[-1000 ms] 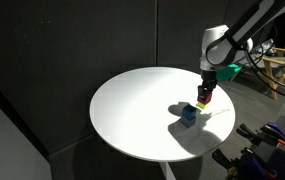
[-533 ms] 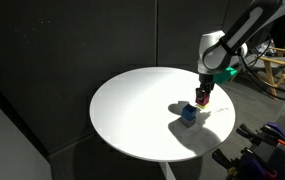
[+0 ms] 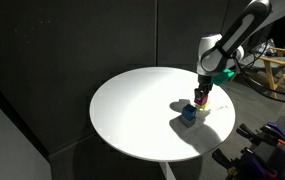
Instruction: Put the pink block on the table
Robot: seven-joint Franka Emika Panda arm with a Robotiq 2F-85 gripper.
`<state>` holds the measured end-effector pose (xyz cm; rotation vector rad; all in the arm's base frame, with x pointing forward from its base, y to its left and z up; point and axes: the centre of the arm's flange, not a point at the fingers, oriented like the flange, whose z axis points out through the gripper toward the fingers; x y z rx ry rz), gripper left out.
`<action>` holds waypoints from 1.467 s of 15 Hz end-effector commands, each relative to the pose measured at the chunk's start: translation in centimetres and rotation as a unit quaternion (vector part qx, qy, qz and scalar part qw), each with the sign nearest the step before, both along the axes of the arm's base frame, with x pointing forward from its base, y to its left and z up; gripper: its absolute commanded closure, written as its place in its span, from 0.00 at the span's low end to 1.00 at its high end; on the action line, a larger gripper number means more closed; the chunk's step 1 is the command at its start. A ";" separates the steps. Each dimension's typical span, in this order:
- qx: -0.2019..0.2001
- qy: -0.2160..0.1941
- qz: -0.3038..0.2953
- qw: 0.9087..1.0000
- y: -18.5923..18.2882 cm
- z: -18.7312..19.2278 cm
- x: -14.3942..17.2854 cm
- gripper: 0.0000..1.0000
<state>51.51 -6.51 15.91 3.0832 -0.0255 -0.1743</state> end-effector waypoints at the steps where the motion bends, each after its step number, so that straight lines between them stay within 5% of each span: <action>1: 0.010 -0.006 0.003 1.000 -1.1 -0.5 1.2 0.70; 22: 0.017 0.005 0.010 1.000 -0.5 -1.7 1.7 0.70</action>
